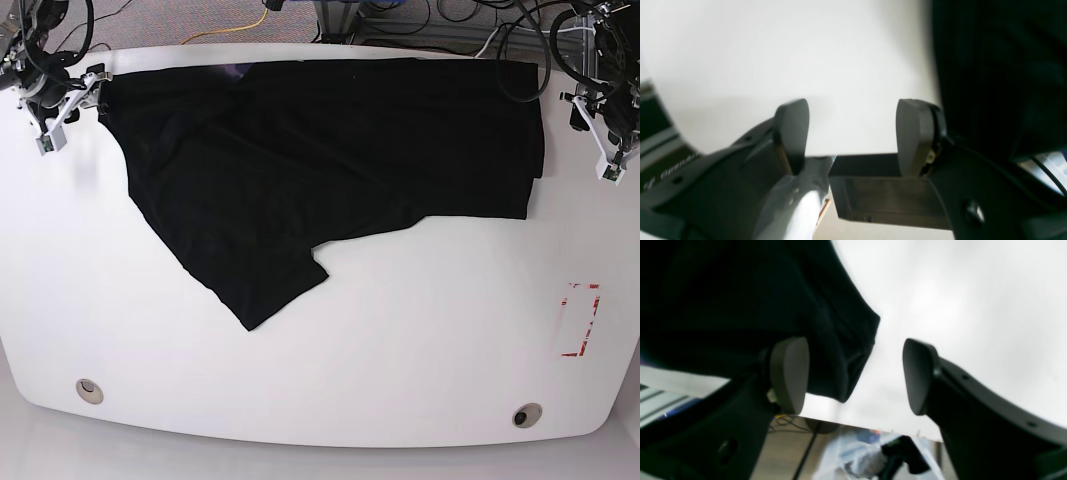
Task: Layout the t-shirt on the table in an organized manner, then fold the t-shirt properly
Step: 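Pull both held corners back toward the arm bases, stretching the shirt, then release the corners and move the right gripper to the shirt's middle edge, then grasp the shirt edge with the right gripper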
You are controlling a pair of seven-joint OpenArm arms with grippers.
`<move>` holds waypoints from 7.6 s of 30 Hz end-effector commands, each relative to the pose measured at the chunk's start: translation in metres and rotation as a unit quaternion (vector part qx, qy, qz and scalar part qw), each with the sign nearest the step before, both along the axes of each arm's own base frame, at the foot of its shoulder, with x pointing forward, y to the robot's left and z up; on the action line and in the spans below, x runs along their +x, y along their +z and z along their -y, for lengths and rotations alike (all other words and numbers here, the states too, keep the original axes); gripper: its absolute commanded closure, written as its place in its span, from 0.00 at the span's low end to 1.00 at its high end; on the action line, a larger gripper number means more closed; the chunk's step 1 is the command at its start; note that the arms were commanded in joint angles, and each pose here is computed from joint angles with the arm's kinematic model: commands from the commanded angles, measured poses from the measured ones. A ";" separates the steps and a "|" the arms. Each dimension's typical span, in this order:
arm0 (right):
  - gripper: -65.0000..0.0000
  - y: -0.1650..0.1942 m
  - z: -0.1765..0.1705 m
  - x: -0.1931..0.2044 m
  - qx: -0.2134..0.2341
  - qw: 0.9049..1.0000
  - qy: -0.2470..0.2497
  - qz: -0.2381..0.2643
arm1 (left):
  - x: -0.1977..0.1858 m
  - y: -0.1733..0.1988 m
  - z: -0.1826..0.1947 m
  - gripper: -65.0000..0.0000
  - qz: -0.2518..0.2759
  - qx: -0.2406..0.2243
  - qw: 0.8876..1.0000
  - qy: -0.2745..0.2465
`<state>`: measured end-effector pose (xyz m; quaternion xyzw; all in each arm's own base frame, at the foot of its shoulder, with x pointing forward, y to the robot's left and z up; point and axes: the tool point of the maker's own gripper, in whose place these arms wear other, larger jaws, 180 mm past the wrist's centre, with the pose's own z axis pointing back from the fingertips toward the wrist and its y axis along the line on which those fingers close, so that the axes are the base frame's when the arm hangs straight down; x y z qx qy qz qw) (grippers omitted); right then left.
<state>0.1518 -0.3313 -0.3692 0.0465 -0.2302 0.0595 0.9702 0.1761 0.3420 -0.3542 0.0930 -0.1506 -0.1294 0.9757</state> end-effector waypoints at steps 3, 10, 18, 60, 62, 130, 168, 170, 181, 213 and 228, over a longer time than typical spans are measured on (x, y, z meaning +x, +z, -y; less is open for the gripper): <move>0.35 0.018 -0.002 0.010 -0.019 0.999 0.021 0.021 | 0.008 0.015 -0.005 0.41 0.018 0.018 1.000 -0.010; 0.35 0.026 -0.007 0.015 -0.026 0.999 0.033 0.034 | 0.017 0.035 -0.026 0.41 0.046 0.038 0.998 0.011; 0.35 0.039 -0.022 0.049 -0.012 0.996 0.038 0.085 | 0.054 0.063 -0.031 0.41 0.112 0.038 0.993 0.022; 0.36 -0.011 -0.127 0.271 0.168 0.973 0.072 0.141 | 0.120 0.085 0.017 0.41 0.197 -0.019 0.980 -0.002; 0.36 -0.018 -0.131 0.269 0.171 0.973 0.074 0.135 | 0.120 0.085 0.017 0.41 0.197 -0.019 0.980 -0.002; 0.36 -0.033 -0.153 0.258 0.142 0.972 0.113 0.147 | 0.121 0.084 0.020 0.41 0.196 -0.022 0.980 -0.006; 0.35 -0.033 -0.104 0.255 0.116 0.977 0.081 0.162 | 0.115 0.078 0.019 0.41 0.186 -0.022 0.982 -0.006; 0.35 -0.035 -0.103 0.253 0.118 0.977 0.079 0.160 | 0.115 0.078 0.019 0.41 0.185 -0.022 0.982 -0.006; 0.35 -0.041 -0.132 0.254 0.141 0.974 0.089 0.156 | 0.112 0.075 0.019 0.41 0.180 -0.022 0.983 -0.006; 0.36 -0.045 -0.163 0.254 0.165 0.970 0.099 0.149 | 0.111 0.074 0.018 0.41 0.178 -0.020 0.984 -0.004; 1.00 -0.045 -0.162 0.255 0.165 0.970 0.098 0.150 | 0.102 0.061 0.023 0.41 0.163 -0.030 0.986 0.000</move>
